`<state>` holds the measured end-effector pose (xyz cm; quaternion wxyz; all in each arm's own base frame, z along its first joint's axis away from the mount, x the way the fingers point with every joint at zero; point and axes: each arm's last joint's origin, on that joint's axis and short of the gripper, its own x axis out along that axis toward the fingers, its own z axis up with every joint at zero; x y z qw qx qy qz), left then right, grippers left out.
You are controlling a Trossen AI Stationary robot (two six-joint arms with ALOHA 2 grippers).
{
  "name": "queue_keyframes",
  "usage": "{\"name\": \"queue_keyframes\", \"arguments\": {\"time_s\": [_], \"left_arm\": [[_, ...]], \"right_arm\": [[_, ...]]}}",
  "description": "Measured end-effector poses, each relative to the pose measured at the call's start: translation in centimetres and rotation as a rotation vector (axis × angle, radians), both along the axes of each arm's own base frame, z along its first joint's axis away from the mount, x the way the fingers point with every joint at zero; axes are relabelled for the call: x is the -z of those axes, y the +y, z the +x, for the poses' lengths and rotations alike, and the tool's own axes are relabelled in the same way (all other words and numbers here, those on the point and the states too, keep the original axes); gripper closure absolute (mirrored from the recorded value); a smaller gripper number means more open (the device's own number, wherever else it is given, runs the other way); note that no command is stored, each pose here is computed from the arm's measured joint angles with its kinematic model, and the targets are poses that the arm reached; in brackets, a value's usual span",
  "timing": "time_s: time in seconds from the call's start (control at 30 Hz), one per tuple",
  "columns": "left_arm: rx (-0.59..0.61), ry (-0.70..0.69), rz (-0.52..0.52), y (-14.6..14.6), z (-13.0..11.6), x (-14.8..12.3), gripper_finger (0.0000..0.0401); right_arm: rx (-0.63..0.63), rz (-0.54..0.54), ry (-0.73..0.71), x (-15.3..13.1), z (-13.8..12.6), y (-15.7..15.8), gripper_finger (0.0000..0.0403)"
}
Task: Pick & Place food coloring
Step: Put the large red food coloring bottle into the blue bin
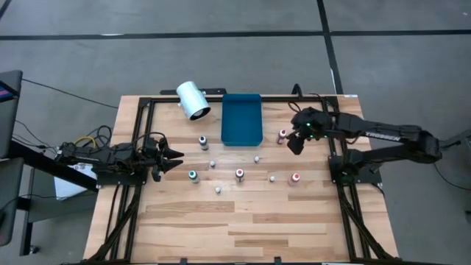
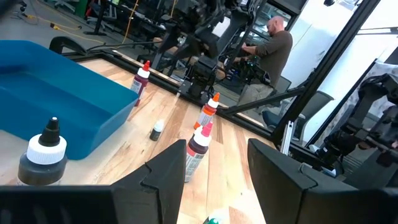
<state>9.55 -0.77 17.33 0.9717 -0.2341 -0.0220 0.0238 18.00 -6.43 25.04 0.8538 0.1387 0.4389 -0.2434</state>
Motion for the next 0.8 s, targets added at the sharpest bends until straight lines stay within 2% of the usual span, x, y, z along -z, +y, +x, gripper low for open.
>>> {"name": "queue_keyframes", "arguments": {"time_s": [0.13,0.33,0.5,0.8], "left_arm": [[0.000,0.000,0.000,0.0,0.0,0.0,0.0238],[0.000,0.000,0.000,0.0,0.0,0.0,0.0238],[0.000,0.000,0.000,0.0,0.0,0.0,0.0238],[0.001,0.000,0.000,0.0,0.0,0.0,0.0238]], "right_arm": [[0.010,0.004,0.081,1.3,0.8,-0.9,0.0135],[0.008,0.008,0.164,3.0,1.7,-2.2,0.0131],[0.031,0.013,0.182,4.0,2.3,-3.3,0.0131],[-0.001,-0.013,0.161,4.5,3.2,-4.0,0.0131]]}}
